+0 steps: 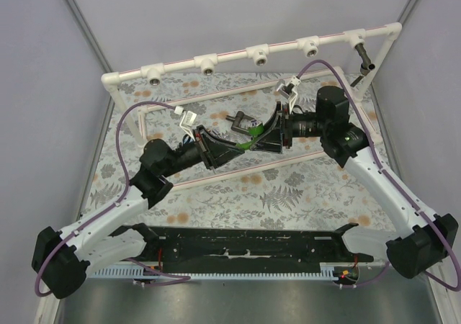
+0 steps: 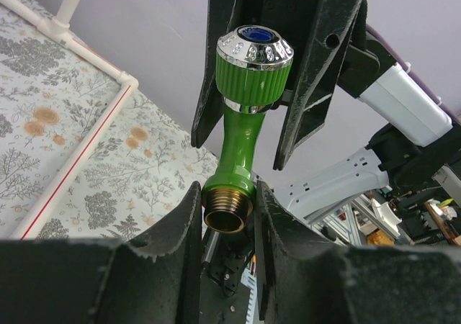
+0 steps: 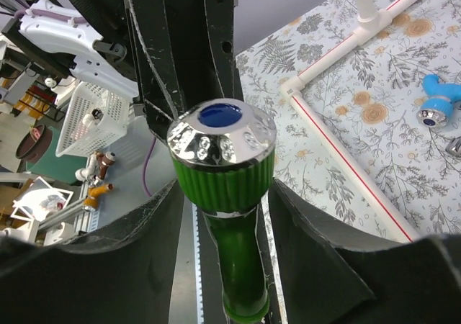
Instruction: Install the water faucets
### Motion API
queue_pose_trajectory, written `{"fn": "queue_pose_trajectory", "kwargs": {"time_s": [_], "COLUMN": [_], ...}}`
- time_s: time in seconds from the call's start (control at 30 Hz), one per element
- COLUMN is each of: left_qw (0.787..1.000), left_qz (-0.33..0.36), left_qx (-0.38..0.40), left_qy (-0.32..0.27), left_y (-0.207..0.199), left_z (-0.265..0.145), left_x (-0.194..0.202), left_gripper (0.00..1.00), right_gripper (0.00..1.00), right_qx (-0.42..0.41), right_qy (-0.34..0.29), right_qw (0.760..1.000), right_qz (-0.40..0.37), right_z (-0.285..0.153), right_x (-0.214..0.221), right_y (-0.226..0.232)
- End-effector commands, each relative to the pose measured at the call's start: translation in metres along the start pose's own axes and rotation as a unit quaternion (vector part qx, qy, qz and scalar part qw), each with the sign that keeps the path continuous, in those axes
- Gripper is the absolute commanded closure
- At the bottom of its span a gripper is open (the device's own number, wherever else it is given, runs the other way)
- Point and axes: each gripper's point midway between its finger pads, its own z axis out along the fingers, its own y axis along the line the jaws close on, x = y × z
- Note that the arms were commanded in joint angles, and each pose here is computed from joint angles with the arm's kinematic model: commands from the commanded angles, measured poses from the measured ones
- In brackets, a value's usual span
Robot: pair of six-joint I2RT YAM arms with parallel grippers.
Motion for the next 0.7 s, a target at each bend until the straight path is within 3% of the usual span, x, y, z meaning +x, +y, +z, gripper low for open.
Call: {"fn": "queue_pose_trajectory", "kwargs": {"time_s": [0.0,0.2,0.33,0.4,0.43,0.5,0.53,0.6,0.67], "left_qw": [0.998,0.998,0.998,0.998,0.999,0.998,0.996,0.987,0.973], "left_qz": [0.017,0.02,0.021,0.022,0.022,0.033,0.038,0.055,0.075], "left_qx": [0.041,0.043,0.039,0.022,0.005,-0.039,-0.074,-0.147,-0.219], "left_qy": [-0.04,-0.044,-0.046,-0.047,-0.043,-0.042,-0.037,-0.022,-0.006], "left_y": [-0.029,-0.03,-0.028,-0.022,-0.016,-0.006,0.004,0.025,0.04], "left_z": [0.003,0.003,0.003,0.003,0.003,0.002,0.0,-0.007,-0.017], "left_x": [-0.03,-0.033,-0.032,-0.033,-0.032,-0.038,-0.039,-0.042,-0.05], "left_gripper": [0.98,0.98,0.98,0.98,0.98,0.97,0.89,0.6,0.41], "right_gripper": [0.43,0.51,0.73,0.95,1.0,1.0,1.0,1.0,1.0], "right_qx": [-0.008,-0.007,-0.008,-0.003,0.012,0.075,0.104,0.139,0.191], "right_qy": [-0.011,-0.015,-0.014,-0.009,-0.006,-0.009,-0.007,-0.005,-0.018], "right_qw": [1.0,1.0,1.0,1.0,1.0,0.997,0.994,0.989,0.98], "right_qz": [-0.014,-0.019,-0.019,-0.022,-0.02,-0.023,-0.031,-0.043,-0.046], "right_z": [0.002,0.001,0.001,0.0,-0.001,-0.005,-0.009,-0.015,-0.025], "right_x": [-0.008,-0.012,-0.012,-0.009,-0.007,-0.005,-0.003,0.004,0.0], "right_y": [0.005,0.007,0.007,0.005,0.0,-0.02,-0.029,-0.043,-0.056]}}
